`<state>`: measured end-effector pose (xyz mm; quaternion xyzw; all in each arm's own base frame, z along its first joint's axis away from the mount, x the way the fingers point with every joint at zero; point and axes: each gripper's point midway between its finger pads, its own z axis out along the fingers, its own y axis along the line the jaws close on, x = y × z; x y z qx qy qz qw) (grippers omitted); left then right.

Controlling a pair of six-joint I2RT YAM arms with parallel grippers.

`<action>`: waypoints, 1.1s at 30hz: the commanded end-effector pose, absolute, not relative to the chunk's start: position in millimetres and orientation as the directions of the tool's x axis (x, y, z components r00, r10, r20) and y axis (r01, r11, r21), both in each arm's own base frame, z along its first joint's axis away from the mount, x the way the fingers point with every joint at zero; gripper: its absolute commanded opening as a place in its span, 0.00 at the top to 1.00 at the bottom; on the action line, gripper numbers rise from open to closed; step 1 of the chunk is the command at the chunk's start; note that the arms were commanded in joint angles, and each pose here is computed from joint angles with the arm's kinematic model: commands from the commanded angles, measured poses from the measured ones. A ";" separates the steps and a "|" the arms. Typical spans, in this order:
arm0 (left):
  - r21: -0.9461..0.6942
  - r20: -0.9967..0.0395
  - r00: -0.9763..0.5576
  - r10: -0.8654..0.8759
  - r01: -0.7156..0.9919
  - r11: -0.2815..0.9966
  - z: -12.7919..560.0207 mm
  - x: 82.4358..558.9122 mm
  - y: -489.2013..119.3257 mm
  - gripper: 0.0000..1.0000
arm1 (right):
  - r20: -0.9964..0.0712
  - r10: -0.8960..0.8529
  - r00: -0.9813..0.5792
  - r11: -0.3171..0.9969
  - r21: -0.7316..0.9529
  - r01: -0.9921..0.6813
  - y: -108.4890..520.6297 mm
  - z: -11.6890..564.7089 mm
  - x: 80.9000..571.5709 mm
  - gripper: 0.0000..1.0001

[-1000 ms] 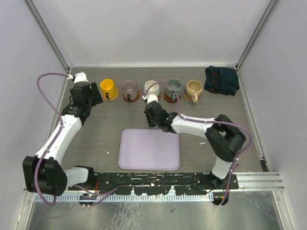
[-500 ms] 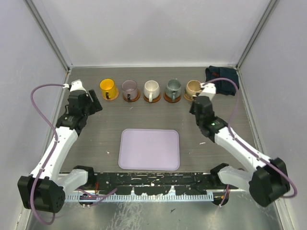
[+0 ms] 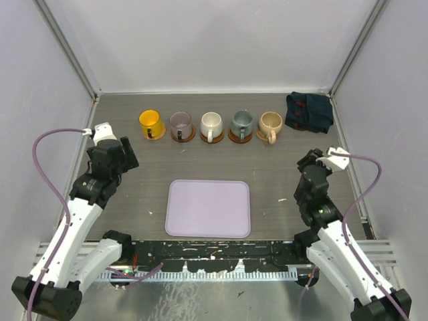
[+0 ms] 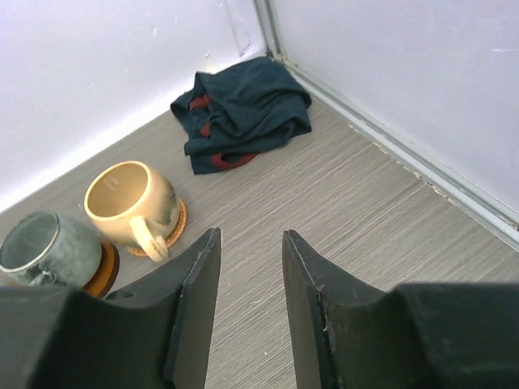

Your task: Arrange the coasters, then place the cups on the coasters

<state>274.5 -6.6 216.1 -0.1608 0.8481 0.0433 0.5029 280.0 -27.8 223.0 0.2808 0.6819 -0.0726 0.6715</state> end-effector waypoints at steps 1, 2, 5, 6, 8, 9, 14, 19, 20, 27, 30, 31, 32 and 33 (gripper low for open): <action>-0.105 -0.879 -0.410 -0.243 -0.332 0.938 223.3 259.8 -0.3 0.26 | -0.912 0.318 0.257 0.760 0.408 0.507 -48.9 246.6 261.8 0.57; -0.113 -0.879 -0.409 -0.246 -0.321 0.940 223.3 258.0 -1.9 0.25 | -0.912 0.317 0.262 0.757 0.410 0.509 -50.3 245.6 259.8 0.57; -0.134 -0.874 -0.414 -0.253 -0.295 0.946 221.6 253.4 -6.7 0.23 | -0.915 0.312 0.256 0.755 0.402 0.519 -51.8 242.7 258.1 0.56; -0.138 -0.872 -0.418 -0.255 -0.289 0.947 220.6 252.3 -8.0 0.23 | -0.916 0.311 0.252 0.755 0.399 0.521 -51.8 242.3 258.6 0.56; -0.147 -0.865 -0.427 -0.262 -0.282 0.948 218.5 249.8 -10.1 0.23 | -0.921 0.307 0.239 0.759 0.389 0.523 -50.6 241.2 260.6 0.57; -0.149 -0.863 -0.429 -0.267 -0.290 0.946 216.9 248.6 -9.3 0.21 | -0.922 0.307 0.234 0.760 0.386 0.522 -49.8 241.0 261.8 0.56; -0.150 -0.849 -0.439 -0.295 -0.335 0.930 209.2 246.8 -5.3 0.14 | -0.928 0.304 0.214 0.766 0.371 0.525 -47.7 237.5 265.2 0.55; -0.143 -0.838 -0.444 -0.316 -0.380 0.914 203.5 245.2 -0.6 0.03 | -0.930 0.303 0.208 0.768 0.367 0.525 -47.5 236.4 264.9 0.54; -0.142 -0.839 -0.442 -0.318 -0.386 0.912 202.9 244.9 0.5 0.01 | -0.930 0.303 0.209 0.768 0.368 0.524 -47.7 236.8 264.8 0.54; -0.169 -0.853 -0.383 -0.353 -0.437 0.883 205.7 244.7 8.2 0.02 | -0.931 0.305 0.199 0.777 0.364 0.513 -44.5 237.3 267.2 0.54; -0.139 -0.850 -0.395 -0.347 -0.468 0.873 201.9 243.1 13.7 0.02 | -0.932 0.306 0.193 0.781 0.362 0.509 -43.2 236.7 268.6 0.53; -0.123 -0.848 -0.404 -0.343 -0.480 0.869 200.9 242.4 16.0 0.02 | -0.932 0.307 0.191 0.782 0.361 0.507 -42.5 236.2 269.2 0.53; -0.108 -0.844 -0.413 -0.341 -0.491 0.864 199.1 241.6 18.0 0.02 | -0.933 0.307 0.189 0.784 0.361 0.505 -41.9 236.2 269.7 0.53; -0.096 -0.840 -0.425 -0.338 -0.497 0.862 197.2 241.1 18.7 0.02 | -0.933 0.306 0.186 0.785 0.359 0.505 -41.7 235.8 270.1 0.53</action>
